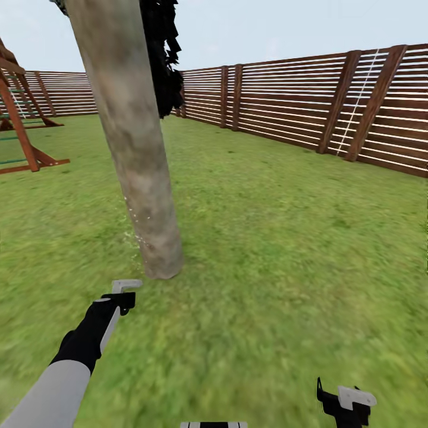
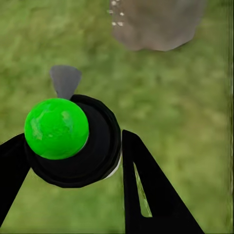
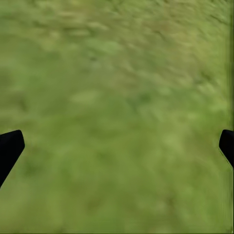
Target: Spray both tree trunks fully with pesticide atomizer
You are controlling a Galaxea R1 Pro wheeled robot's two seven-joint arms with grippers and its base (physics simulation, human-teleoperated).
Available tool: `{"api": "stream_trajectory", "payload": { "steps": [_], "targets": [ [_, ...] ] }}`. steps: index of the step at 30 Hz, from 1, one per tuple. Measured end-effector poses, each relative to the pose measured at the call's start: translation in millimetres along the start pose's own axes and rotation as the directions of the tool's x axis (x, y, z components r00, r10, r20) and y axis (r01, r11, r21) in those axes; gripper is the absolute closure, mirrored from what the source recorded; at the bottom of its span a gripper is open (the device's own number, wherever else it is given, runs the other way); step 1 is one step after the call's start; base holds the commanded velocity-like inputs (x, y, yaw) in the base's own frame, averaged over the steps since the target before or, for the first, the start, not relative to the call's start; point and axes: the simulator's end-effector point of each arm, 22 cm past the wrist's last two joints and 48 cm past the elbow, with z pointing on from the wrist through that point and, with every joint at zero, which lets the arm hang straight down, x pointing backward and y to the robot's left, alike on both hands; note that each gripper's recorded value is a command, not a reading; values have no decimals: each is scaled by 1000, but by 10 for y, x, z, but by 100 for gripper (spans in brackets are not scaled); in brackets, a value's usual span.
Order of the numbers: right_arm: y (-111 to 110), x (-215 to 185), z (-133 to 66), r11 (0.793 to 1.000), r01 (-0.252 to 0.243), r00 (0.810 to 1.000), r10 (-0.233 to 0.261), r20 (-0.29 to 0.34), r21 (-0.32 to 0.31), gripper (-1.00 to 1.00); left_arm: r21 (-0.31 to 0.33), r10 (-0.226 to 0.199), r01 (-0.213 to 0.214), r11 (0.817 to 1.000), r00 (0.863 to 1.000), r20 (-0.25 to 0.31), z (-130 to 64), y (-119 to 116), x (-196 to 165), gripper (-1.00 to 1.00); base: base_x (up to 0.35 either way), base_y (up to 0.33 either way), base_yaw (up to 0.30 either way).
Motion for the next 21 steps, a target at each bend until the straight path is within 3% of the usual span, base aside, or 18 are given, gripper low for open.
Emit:
{"api": "stream_trajectory", "payload": {
  "steps": [11, 21],
  "targets": [
    [0, 0, 0, 1000, 0, 1000, 0, 0, 0, -100, -4, 0, 0, 1000, 1000, 0, 1, 18, 1, 100, 0, -272, 238],
    [1, 0, 0, 1000, 0, 1000, 0, 0, -1, -100, -4, 0, 0, 1000, 1000, -2, 3, 21, 13, 100, 193, -204, 14]
  ]
}}
